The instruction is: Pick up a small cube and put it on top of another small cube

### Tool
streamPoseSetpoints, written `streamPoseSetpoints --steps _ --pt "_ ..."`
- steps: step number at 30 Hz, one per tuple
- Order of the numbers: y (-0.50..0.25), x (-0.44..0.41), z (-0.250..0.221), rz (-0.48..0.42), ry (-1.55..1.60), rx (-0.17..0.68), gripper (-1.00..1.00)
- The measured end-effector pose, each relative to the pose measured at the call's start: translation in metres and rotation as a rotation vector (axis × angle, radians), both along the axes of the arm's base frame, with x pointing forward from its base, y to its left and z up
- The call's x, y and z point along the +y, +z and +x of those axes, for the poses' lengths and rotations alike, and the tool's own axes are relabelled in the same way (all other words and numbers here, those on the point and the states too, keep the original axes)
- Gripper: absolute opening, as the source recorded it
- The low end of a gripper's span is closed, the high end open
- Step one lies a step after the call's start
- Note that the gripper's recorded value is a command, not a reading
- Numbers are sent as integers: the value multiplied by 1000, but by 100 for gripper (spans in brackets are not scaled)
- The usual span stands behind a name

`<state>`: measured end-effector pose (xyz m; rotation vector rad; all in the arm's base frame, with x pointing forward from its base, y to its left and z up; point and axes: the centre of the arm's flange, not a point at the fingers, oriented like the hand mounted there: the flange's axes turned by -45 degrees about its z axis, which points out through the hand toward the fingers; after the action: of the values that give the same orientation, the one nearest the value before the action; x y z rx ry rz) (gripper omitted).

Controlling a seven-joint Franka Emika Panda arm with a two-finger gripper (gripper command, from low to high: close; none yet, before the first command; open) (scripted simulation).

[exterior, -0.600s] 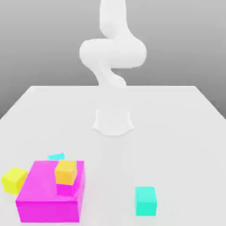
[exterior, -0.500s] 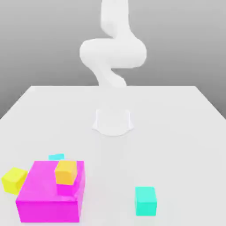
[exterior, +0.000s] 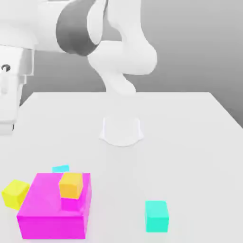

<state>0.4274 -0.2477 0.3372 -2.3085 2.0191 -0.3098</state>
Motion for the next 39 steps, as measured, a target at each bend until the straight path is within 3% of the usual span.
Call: streamPoseSetpoints --steps 7,11,12,19,24,27,34,39 --pt "-130 -49 -61 123 -442 149 0" --pt "-183 -53 -68 132 -483 164 0" --pt "-195 -53 -68 132 -485 165 -100" --pt "-198 -53 -69 131 -486 164 -100" --pt "-145 -53 -68 131 -481 162 -100" --pt "-102 -50 -40 88 -322 127 -100" --pt "-70 148 41 24 357 146 -100" --pt "-69 310 27 -18 846 187 -100"
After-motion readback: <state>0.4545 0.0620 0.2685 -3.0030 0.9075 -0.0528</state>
